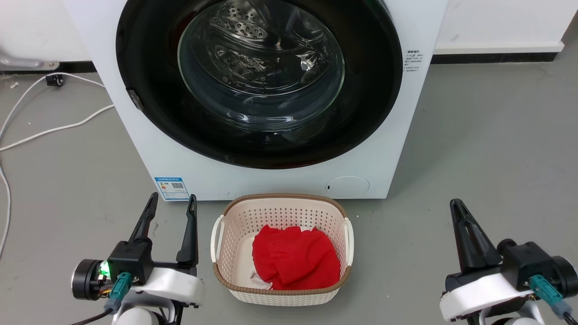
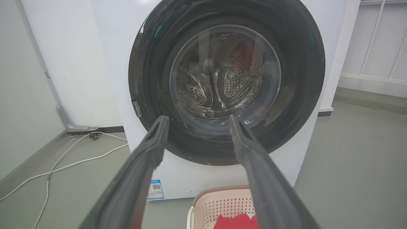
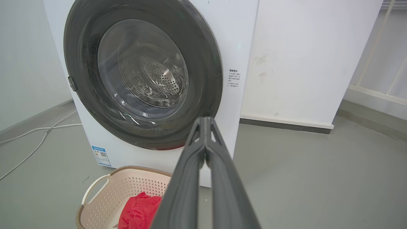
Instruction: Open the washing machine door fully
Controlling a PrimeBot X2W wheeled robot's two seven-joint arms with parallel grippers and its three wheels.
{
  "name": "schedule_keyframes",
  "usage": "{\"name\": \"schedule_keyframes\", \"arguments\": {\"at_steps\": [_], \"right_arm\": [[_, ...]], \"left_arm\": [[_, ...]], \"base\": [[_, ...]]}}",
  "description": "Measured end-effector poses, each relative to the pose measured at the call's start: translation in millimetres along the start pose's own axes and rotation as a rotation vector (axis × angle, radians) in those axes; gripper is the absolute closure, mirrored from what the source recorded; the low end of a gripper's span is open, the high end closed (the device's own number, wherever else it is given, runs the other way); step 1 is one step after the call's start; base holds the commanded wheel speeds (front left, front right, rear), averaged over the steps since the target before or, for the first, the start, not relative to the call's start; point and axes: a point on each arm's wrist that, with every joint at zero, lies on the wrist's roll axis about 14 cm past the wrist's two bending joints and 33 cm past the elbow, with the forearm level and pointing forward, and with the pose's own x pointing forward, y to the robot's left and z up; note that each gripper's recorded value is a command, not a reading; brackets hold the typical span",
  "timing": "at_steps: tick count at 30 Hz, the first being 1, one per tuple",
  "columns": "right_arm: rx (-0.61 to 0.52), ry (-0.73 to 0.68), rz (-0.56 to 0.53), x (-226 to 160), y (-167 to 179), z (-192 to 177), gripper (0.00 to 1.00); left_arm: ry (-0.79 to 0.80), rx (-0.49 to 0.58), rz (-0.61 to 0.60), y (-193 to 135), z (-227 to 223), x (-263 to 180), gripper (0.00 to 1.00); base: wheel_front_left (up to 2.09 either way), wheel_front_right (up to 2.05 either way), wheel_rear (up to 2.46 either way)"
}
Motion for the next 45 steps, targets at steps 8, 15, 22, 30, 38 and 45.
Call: {"name": "schedule_keyframes", "arguments": {"at_steps": [8,15,22,30,38,45], "right_arm": [[0.376,-0.116,-0.101,2,-24,16,1.00],[0.755,-0.259,-0.207,17,-56,30,1.00],[0.875,-0.396,-0.238,47,-84,59,1.00],[0.919,-0.468,-0.213,106,-107,91,1.00],[0.917,-0.376,-0.150,178,-110,105,1.00],[0.913,-0.175,-0.071,241,-98,100,1.00]], "left_arm": [[0.005,-0.002,0.002,0,-3,3,0.00],[0.003,-0.007,0.000,0,-3,9,0.00],[-0.001,-0.013,0.001,1,-5,19,0.00],[0.007,-0.017,0.001,4,-16,40,0.00],[0.014,-0.024,0.002,6,-28,60,0.00],[0.023,-0.030,0.003,8,-40,74,0.00]], "base": [[0.00,0.00,0.00],[0.00,0.00,0.00],[0.00,0.00,0.00],[0.00,0.00,0.00],[0.00,0.00,0.00],[0.00,0.00,0.00]]}}
